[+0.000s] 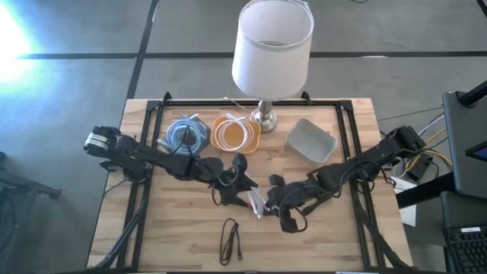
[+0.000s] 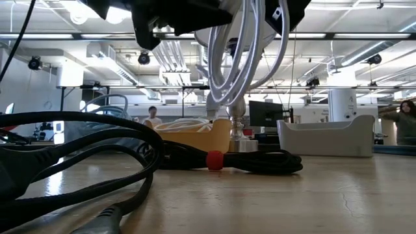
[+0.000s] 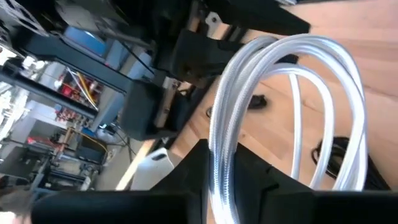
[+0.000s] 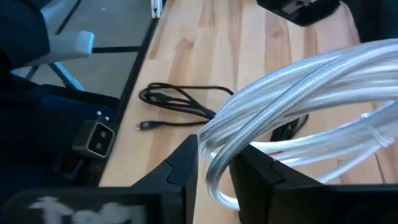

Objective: Sort HDMI cables
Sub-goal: Put the white HDMI cable into the yellow bin

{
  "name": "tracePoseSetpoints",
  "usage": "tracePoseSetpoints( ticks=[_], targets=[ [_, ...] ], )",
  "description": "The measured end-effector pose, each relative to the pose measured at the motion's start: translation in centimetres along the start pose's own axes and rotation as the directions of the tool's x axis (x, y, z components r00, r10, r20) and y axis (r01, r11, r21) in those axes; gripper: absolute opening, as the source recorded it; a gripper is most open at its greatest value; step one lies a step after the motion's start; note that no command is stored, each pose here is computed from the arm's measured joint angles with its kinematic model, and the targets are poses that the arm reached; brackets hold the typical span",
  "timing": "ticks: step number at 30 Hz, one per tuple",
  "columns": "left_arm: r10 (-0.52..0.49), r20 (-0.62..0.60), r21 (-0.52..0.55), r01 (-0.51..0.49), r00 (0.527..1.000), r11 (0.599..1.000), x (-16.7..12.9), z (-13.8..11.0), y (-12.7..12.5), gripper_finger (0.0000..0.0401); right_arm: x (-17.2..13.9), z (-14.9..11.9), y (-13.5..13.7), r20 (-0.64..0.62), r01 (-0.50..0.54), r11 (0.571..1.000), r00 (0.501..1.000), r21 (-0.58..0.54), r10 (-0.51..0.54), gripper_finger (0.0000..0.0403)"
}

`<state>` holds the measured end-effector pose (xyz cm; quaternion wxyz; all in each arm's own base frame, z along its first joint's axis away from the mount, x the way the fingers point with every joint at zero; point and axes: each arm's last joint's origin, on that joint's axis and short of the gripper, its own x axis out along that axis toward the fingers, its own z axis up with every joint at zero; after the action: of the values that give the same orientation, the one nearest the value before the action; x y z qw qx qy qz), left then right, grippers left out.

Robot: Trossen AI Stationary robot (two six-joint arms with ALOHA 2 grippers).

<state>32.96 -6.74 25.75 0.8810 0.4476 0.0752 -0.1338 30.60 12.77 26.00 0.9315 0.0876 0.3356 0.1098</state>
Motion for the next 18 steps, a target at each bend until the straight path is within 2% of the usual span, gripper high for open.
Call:
tracePoseSetpoints(
  ticks=[3,9,13,18],
  targets=[
    [-0.031,-0.019,-0.026,0.030,0.999,0.999,0.0,-0.2,-0.3,0.0049,0.0,-0.3,-0.2,-0.031,0.027,0.999,0.999,0.018,-0.027,0.0098],
    [-0.077,-0.062,-0.103,0.070,0.995,0.992,0.0,-0.6,-0.8,0.0057,-0.1,-1.8,-0.7,-0.168,0.091,0.992,0.983,0.089,-0.075,0.0116],
    [0.006,-0.191,-0.129,-0.031,0.982,0.991,-0.1,-1.0,-0.7,0.0053,-0.2,-2.5,-1.0,-0.234,0.137,0.980,0.967,0.141,-0.102,0.0125],
    [0.142,-0.348,-0.095,-0.186,0.927,0.978,-1.0,-1.2,0.2,0.0053,-0.3,-2.9,-1.1,-0.257,0.175,0.969,0.958,0.172,-0.127,0.0132]
  ],
)
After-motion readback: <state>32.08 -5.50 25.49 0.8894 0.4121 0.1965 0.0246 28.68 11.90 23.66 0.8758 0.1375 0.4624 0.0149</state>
